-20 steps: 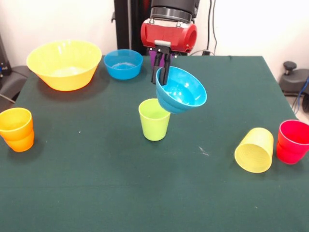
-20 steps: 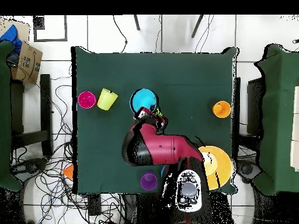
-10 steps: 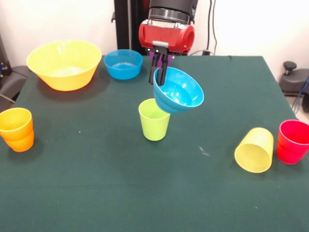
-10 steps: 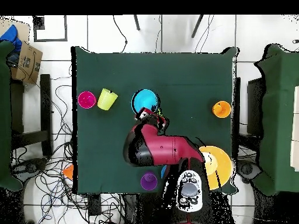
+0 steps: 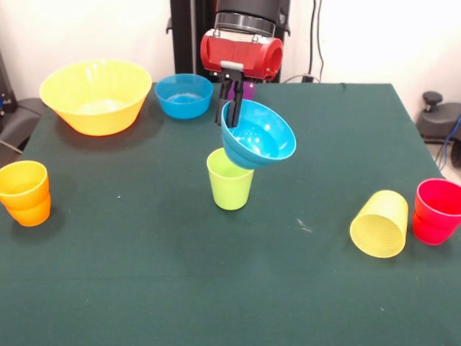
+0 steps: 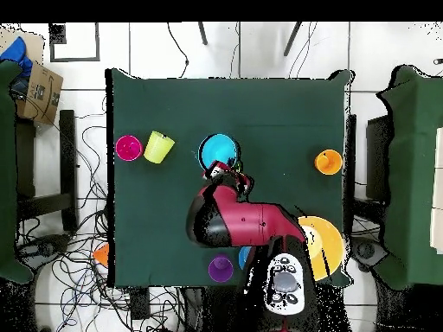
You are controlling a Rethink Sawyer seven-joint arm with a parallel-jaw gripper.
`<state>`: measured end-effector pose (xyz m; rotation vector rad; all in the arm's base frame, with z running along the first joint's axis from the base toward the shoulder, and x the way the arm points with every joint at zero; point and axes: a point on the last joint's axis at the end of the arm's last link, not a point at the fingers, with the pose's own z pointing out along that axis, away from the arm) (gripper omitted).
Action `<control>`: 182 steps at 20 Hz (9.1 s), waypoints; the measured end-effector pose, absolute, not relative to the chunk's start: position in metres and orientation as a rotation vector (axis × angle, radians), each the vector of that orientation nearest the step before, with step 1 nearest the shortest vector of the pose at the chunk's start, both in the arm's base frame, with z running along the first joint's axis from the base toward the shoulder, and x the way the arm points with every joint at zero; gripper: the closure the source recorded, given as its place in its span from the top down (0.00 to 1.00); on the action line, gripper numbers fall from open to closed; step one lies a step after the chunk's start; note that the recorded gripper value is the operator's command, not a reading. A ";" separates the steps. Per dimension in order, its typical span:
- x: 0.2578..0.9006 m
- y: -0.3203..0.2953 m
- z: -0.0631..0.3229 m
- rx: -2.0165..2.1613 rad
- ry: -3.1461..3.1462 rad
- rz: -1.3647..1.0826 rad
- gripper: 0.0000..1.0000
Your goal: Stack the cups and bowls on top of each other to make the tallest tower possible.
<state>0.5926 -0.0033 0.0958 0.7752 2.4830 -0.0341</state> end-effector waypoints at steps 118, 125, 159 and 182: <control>0.565 -0.028 0.084 0.858 2.499 0.036 1.00; 0.568 -0.033 0.091 0.892 2.521 0.034 1.00; 0.526 -0.078 0.077 0.918 2.649 -0.073 1.00; 0.487 -0.118 0.067 0.905 2.698 -0.165 1.00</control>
